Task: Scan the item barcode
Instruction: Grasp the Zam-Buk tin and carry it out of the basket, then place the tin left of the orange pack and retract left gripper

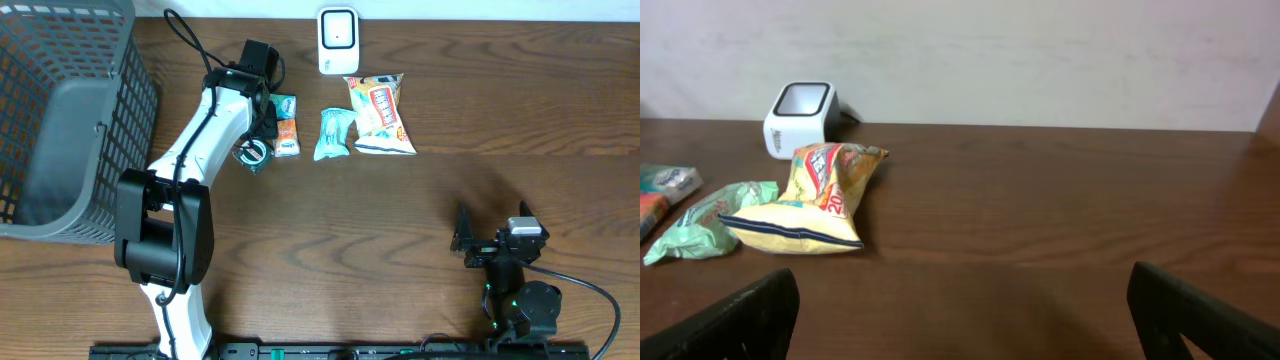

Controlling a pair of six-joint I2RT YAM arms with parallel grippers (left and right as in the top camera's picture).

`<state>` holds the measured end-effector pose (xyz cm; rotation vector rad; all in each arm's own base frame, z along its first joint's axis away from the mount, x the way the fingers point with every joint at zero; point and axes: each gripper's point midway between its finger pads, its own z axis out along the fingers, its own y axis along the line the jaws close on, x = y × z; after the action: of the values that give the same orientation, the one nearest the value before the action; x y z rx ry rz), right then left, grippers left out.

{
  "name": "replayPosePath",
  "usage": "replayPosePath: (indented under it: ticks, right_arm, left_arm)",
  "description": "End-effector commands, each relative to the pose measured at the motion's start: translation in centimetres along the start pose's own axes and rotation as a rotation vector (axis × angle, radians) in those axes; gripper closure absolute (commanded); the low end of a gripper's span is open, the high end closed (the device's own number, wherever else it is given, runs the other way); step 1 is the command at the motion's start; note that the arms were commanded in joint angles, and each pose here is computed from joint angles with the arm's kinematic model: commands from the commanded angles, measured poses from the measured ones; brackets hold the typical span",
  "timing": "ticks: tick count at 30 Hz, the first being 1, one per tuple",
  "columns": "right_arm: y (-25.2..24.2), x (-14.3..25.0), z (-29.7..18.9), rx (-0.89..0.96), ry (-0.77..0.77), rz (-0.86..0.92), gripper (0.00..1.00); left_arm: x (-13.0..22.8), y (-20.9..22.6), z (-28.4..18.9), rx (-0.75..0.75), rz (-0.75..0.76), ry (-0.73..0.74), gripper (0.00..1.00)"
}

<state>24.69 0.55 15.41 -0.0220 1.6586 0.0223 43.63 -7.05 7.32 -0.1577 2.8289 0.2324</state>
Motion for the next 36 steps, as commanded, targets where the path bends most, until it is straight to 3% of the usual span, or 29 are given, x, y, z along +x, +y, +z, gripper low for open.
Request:
replayPosePath:
  ticks: [1,5,8,9,10,15,19,23,27,33,36]
  right_arm:
    - [-0.1,0.1,0.0,0.005,0.002,0.014,0.01]
    - [-0.1,0.1,0.0,0.005,0.002,0.014,0.01]
    - [-0.1,0.1,0.0,0.005,0.002,0.014,0.01]
    - [-0.1,0.1,0.0,0.005,0.002,0.014,0.01]
    - [-0.1,0.1,0.0,0.005,0.002,0.014,0.01]
    - [-0.1,0.1,0.0,0.005,0.002,0.014,0.01]
    - [-0.1,0.1,0.0,0.005,0.002,0.014,0.01]
    - [-0.1,0.1,0.0,0.005,0.002,0.014,0.01]
    - [-0.1,0.1,0.0,0.005,0.002,0.014,0.01]
    - [-0.1,0.1,0.0,0.005,0.002,0.014,0.01]
    - [-0.1,0.1,0.0,0.005,0.002,0.014,0.01]
  left_arm:
    - [-1.4,0.2,-2.2,0.019,-0.024,-0.061,0.28]
    - [-3.1,1.1,-7.8,0.063,-0.058,-0.186,0.26]
    - [-3.8,2.6,-14.4,0.121,-0.145,-0.324,0.18]
    - [-3.8,3.2,-16.5,0.138,-0.163,-0.364,0.03]
    - [-3.6,3.5,-17.6,0.146,-0.171,-0.385,0.01]
    - [-0.3,7.0,-25.7,0.186,-0.208,-0.505,0.02]
    - [3.3,11.7,-30.4,0.202,-0.356,-0.585,0.03]
    - [6.5,16.2,-33.6,0.187,-0.523,-0.670,0.02]
    - [7.9,18.2,-35.0,0.164,-0.585,-0.719,0.03]
    - [8.4,20.6,-32.8,0.061,-0.764,-0.653,0.02]
    - [8.5,20.5,-31.1,0.031,-0.777,-0.577,0.02]
